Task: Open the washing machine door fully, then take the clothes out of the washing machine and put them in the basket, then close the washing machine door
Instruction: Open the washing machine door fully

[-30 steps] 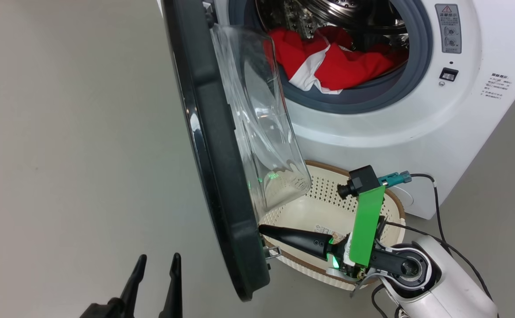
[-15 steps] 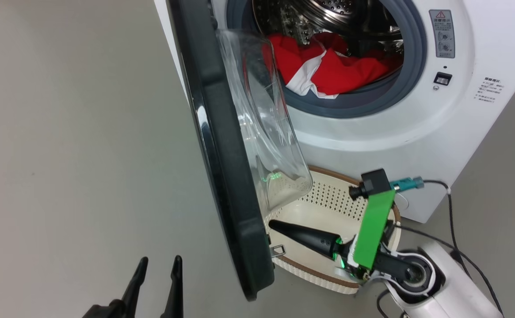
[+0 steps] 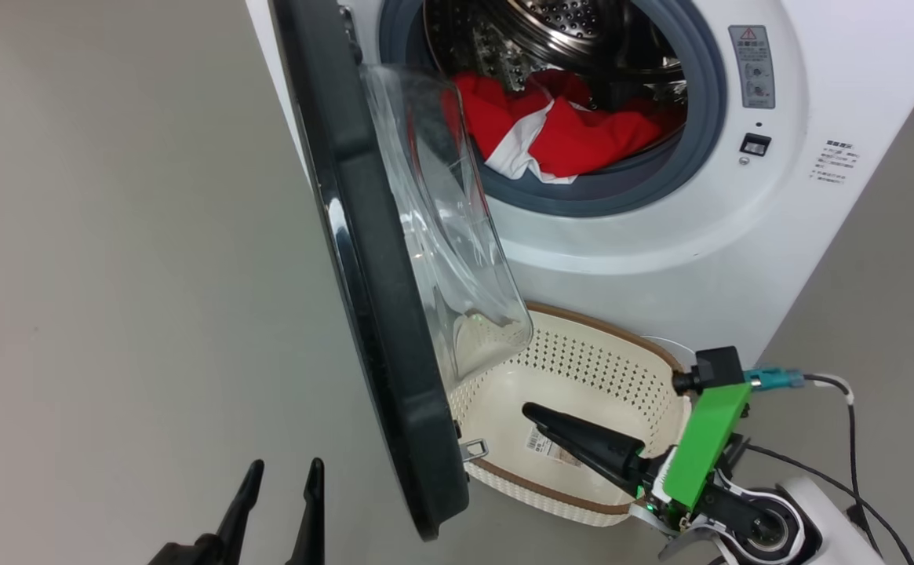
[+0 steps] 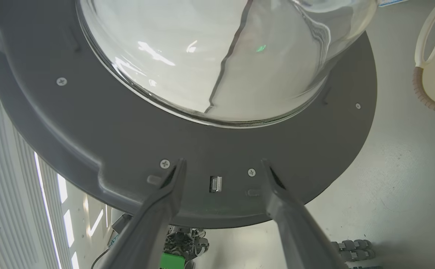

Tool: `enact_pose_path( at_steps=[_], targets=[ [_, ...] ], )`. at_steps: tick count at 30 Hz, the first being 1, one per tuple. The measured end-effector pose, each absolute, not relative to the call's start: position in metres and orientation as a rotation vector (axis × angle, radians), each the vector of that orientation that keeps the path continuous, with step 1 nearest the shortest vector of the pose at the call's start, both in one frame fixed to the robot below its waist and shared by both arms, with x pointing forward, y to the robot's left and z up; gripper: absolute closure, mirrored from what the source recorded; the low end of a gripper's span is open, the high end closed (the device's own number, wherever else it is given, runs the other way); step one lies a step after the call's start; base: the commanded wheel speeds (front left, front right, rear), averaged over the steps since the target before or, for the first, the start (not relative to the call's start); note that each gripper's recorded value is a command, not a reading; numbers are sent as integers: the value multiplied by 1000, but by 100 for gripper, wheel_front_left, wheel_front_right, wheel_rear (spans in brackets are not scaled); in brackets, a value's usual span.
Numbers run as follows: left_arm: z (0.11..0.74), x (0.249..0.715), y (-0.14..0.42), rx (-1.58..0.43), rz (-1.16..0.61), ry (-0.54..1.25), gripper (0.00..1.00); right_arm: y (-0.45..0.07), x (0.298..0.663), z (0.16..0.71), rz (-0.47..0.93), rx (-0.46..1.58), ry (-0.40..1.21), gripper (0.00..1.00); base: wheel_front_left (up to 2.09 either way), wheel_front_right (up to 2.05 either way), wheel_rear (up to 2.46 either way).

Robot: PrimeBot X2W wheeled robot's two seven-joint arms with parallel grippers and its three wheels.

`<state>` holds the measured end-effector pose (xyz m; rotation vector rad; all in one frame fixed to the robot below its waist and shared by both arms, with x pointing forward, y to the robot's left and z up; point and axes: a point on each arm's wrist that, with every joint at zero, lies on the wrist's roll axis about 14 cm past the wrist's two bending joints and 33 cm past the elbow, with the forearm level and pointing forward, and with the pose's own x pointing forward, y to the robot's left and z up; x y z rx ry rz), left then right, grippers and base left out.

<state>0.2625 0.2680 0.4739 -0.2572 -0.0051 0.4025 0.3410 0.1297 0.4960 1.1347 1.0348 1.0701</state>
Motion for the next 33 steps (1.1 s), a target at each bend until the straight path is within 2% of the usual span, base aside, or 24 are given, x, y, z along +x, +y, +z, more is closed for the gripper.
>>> enact_pose_path(
  at_steps=[16,24,33],
  targets=[
    [471,267,262,-253,368,2,0,77,365,471,844,1134,912,0,0,0,0],
    [471,271,261,-253,361,4,0,42,387,456,710,997,766,0,0,0,0],
    [471,274,260,-254,346,1,0,21,389,441,638,872,671,0,0,0,0]
  ],
)
